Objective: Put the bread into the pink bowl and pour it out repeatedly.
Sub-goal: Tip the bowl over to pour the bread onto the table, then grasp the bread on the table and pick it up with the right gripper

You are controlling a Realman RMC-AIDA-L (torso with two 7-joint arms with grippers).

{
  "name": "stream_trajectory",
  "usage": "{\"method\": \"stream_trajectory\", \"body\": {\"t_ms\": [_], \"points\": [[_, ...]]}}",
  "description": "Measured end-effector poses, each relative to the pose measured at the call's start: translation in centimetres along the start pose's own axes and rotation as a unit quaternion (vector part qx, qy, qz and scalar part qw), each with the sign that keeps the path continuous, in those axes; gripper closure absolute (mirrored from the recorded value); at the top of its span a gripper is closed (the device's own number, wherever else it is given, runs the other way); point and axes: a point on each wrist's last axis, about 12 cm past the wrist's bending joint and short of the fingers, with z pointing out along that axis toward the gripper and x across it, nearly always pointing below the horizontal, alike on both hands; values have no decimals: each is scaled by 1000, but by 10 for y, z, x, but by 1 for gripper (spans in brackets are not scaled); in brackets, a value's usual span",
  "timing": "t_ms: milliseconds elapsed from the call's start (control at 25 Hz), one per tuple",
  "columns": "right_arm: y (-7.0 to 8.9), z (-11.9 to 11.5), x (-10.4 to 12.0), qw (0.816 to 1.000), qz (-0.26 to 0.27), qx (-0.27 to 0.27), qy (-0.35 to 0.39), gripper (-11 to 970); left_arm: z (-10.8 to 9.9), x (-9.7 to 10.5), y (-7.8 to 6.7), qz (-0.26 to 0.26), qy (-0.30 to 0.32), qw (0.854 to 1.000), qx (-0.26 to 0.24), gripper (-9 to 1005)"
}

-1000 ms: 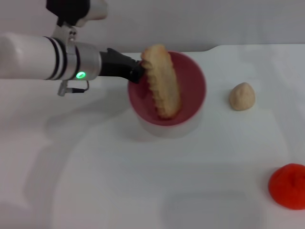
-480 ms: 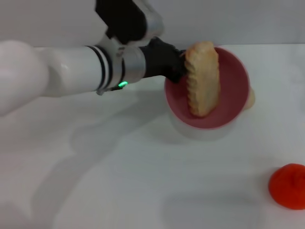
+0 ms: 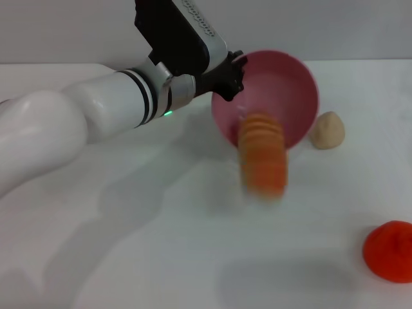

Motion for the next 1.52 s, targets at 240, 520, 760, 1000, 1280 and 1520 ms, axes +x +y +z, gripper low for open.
{"method": "stream_trajectory", "body": {"t_ms": [240,520,760,1000,1280,1520], "points": [[7,-1,0,1000,3,-12,1,537,3,-3,0,22,-4,1000,-6,951],[14,0,2,1000,4,-23,2,536,10,-8,1,32,-6,999,-7,951],[20,1,7,999,1,-34,8,535,12,-17,7,32,-21,999,-25,951],[24,2,10,999,-1,-42,13,534,14,-26,23,-8,-26,999,-28,951],[27,0,13,999,-2,-47,18,533,16,-32,59,-82,-3,997,2,951],[28,-3,20,998,-7,-52,29,532,-1,-39,103,-160,14,985,57,951]]}}
